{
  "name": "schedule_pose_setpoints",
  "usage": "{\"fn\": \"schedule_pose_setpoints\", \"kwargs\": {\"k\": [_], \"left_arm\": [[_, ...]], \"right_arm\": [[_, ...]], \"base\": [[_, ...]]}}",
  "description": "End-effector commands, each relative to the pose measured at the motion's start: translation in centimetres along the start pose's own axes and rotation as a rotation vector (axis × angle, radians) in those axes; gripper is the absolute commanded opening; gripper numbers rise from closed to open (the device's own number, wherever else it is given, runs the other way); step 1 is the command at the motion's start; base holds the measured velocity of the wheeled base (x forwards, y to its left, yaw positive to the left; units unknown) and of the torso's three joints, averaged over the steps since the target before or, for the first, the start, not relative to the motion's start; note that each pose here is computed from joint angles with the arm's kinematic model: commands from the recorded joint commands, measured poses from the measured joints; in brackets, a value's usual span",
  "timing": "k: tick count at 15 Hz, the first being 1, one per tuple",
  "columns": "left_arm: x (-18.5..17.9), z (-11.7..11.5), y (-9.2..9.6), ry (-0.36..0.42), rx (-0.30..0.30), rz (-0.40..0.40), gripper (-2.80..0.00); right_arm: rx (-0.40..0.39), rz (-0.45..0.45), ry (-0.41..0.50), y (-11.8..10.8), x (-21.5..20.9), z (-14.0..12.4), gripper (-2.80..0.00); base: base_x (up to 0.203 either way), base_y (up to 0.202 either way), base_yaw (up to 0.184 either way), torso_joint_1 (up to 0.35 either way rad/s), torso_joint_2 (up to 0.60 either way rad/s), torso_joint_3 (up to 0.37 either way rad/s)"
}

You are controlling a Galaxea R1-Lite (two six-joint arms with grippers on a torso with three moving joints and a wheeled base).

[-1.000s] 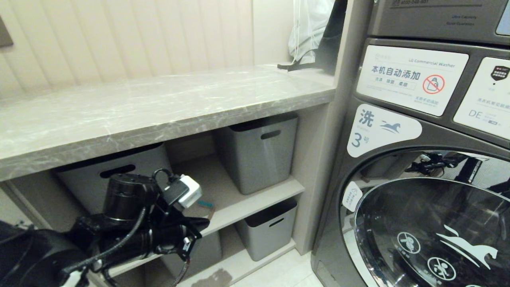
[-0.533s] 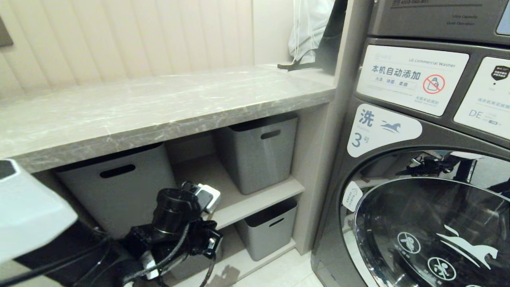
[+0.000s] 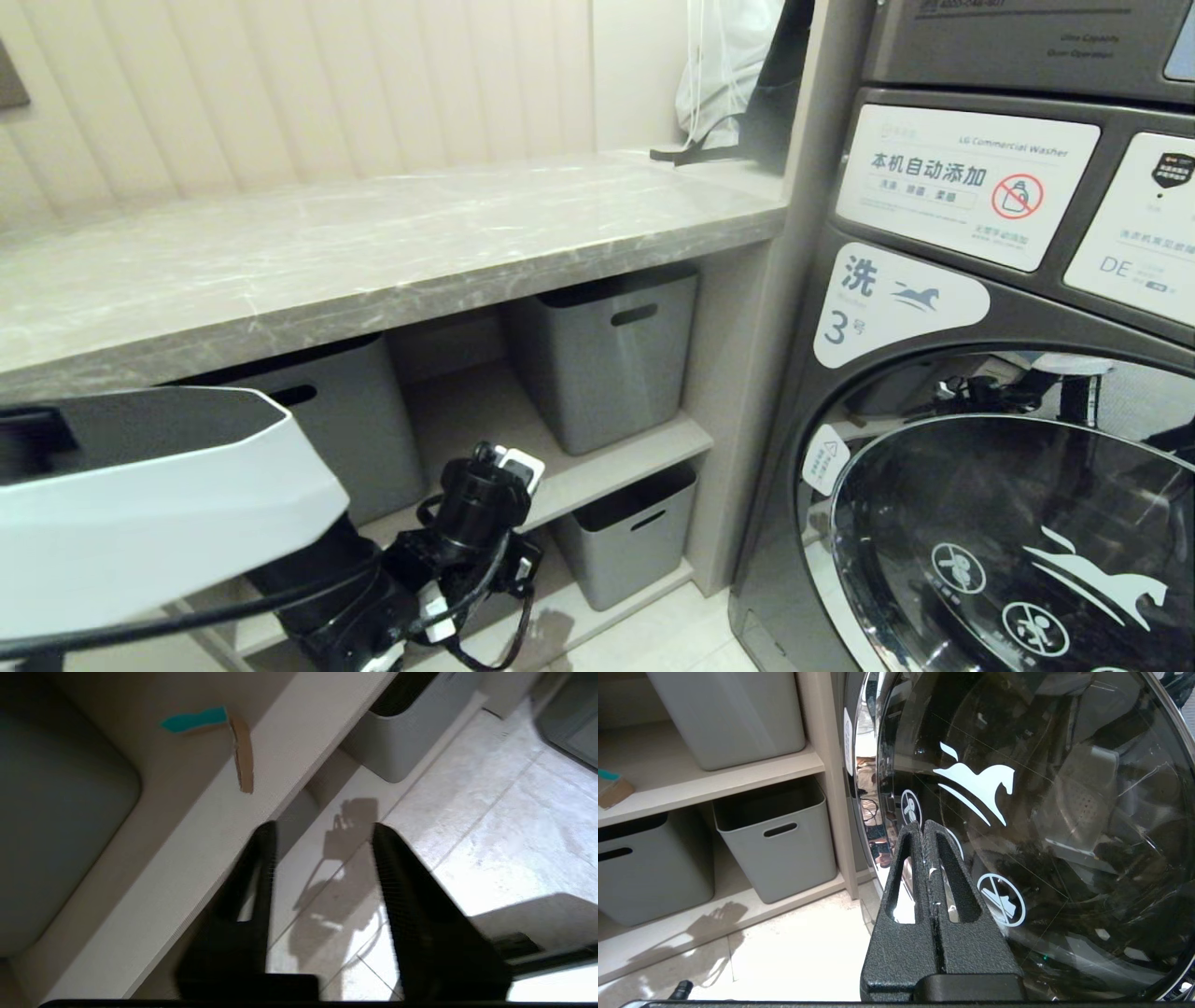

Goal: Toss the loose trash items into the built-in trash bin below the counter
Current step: Pick up the garbage

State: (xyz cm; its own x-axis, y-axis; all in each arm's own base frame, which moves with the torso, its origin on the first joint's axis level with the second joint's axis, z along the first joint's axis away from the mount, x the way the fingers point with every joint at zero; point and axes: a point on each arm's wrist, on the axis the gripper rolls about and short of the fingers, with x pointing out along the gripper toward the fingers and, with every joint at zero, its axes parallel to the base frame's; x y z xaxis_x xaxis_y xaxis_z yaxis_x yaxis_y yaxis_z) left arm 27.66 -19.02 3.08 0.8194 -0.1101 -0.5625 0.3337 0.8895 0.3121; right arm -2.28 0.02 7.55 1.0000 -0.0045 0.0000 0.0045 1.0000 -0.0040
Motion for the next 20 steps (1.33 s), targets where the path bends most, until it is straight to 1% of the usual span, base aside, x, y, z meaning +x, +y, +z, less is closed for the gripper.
{"fn": "schedule_pose_setpoints", "kwargs": {"k": [1, 3, 4, 5, 6, 8, 10, 12, 16, 18, 20], "left_arm": [[0.8, -0.3, -0.3, 0.013, 0.005, 0.008, 0.00], [1.3, -0.5, -0.2, 0.027, 0.004, 0.036, 0.00], [1.5, -0.5, -0.1, 0.028, -0.007, 0.045, 0.00], [1.7, -0.4, 0.0, 0.025, -0.038, 0.051, 0.00], [2.1, -0.2, 0.3, 0.023, -0.082, 0.059, 0.00], [2.9, -0.4, 0.7, 0.074, -0.102, 0.075, 0.00], [4.0, -0.6, 1.1, 0.106, -0.140, 0.092, 0.00], [4.7, -0.6, 1.3, 0.120, -0.152, 0.095, 0.00], [6.0, 0.3, 1.4, 0.109, -0.187, 0.098, 0.00], [6.8, 0.1, 1.9, 0.126, -0.198, 0.102, 0.00], [7.3, -0.2, 2.8, 0.142, -0.219, 0.103, 0.00]], "right_arm": [[-0.001, 0.000, 0.000, 0.0, 0.0, 0.0, -2.80], [-0.001, 0.001, 0.000, 0.0, 0.0, 0.0, -2.80], [-0.001, 0.000, 0.000, 0.0, 0.0, 0.0, -2.80], [-0.001, 0.000, 0.000, 0.0, 0.0, 0.0, -2.80], [-0.001, 0.000, 0.000, 0.0, 0.0, 0.0, -2.80], [-0.001, 0.000, 0.000, 0.0, 0.0, 0.0, -2.80], [-0.001, 0.000, 0.000, 0.0, 0.0, 0.0, -2.80], [-0.001, 0.000, 0.000, 0.0, 0.0, 0.0, -2.80], [-0.001, 0.000, 0.000, 0.0, 0.0, 0.0, -2.80], [-0.001, 0.000, 0.000, 0.0, 0.0, 0.0, -2.80], [-0.001, 0.000, 0.000, 0.0, 0.0, 0.0, -2.80]], "base": [[0.000, 0.000, 0.000, 0.000, 0.00, 0.000], [0.000, 0.000, 0.000, 0.000, 0.00, 0.000], [0.000, 0.000, 0.000, 0.000, 0.00, 0.000], [0.000, 0.000, 0.000, 0.000, 0.00, 0.000], [0.000, 0.000, 0.000, 0.000, 0.00, 0.000], [0.000, 0.000, 0.000, 0.000, 0.00, 0.000], [0.000, 0.000, 0.000, 0.000, 0.00, 0.000], [0.000, 0.000, 0.000, 0.000, 0.00, 0.000], [0.000, 0.000, 0.000, 0.000, 0.00, 0.000], [0.000, 0.000, 0.000, 0.000, 0.00, 0.000], [0.000, 0.000, 0.000, 0.000, 0.00, 0.000]]}}
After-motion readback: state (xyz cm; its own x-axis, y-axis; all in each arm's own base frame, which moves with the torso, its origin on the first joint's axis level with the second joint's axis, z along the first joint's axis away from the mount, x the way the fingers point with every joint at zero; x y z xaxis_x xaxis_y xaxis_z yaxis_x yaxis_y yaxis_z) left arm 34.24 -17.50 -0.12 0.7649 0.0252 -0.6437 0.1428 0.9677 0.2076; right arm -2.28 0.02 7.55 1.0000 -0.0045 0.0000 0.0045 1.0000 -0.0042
